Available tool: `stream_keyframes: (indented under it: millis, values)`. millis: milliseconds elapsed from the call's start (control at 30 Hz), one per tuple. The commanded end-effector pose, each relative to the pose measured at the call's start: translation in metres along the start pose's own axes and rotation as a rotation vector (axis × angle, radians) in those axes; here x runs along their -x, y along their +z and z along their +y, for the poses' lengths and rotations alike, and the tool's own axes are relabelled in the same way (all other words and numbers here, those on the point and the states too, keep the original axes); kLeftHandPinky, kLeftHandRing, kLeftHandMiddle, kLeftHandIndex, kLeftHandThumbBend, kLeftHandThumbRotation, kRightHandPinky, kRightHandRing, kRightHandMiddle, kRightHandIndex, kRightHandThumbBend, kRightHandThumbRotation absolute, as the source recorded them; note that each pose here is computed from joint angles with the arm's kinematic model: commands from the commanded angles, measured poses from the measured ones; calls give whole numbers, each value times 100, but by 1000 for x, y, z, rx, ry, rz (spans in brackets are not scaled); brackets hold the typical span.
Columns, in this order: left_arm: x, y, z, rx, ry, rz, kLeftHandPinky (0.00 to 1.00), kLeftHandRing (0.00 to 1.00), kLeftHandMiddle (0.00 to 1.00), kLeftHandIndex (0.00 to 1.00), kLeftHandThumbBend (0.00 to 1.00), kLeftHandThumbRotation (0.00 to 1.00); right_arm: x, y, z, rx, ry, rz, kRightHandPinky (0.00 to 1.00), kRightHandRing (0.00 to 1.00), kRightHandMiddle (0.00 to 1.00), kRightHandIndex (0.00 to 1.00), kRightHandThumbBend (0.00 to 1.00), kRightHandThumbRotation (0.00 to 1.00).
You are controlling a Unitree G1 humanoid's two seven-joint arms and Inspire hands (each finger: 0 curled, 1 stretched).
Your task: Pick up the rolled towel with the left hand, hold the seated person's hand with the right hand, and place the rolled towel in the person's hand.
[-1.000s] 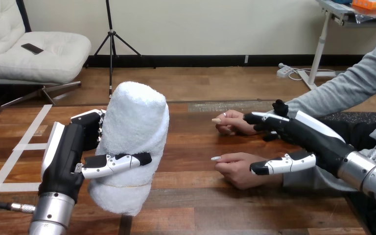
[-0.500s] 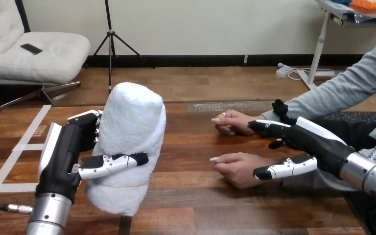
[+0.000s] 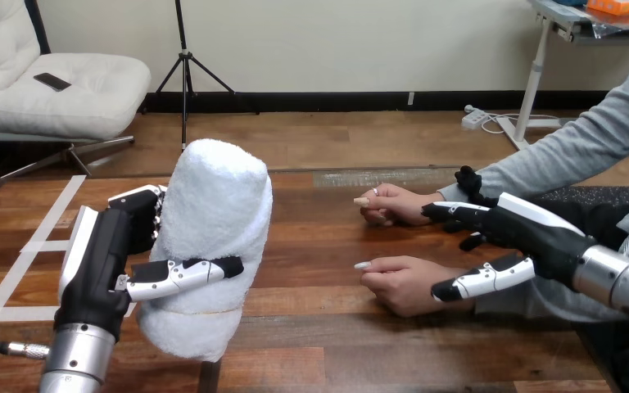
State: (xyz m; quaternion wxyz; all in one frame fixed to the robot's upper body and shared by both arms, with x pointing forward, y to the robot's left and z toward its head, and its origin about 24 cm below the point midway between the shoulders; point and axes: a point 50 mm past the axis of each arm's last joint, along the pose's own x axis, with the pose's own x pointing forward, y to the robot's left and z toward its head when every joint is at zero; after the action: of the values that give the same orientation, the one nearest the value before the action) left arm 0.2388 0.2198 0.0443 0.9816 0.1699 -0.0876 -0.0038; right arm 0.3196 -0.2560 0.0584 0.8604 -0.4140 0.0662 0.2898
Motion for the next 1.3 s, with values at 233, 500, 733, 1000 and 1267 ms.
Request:
stream_keyframes:
  millis: [233, 500, 733, 1000, 1267]
  values:
    - [-13, 21, 9, 1, 30, -113, 28, 33, 38, 41, 58, 0, -8, 14, -27, 72, -54, -2, 84, 94, 96, 94, 100, 37]
    - [-12, 20, 10, -7, 27, -103, 29, 33, 38, 41, 57, 0, -11, 11, -23, 113, -45, 40, 83, 92, 94, 93, 100, 35]
    - [-11, 19, 11, -39, 25, -100, 29, 34, 38, 41, 58, 0, -14, 9, -21, 161, -36, 80, 81, 90, 93, 92, 100, 31]
    - [-9, 18, 10, -48, 28, -84, 29, 34, 38, 41, 59, 0, -17, 8, -22, 189, -14, 115, 80, 89, 93, 91, 100, 27]
    - [-8, 17, 10, -57, 28, -82, 29, 33, 38, 41, 60, 0, -19, 9, -24, 221, 14, 128, 78, 88, 93, 90, 100, 32]
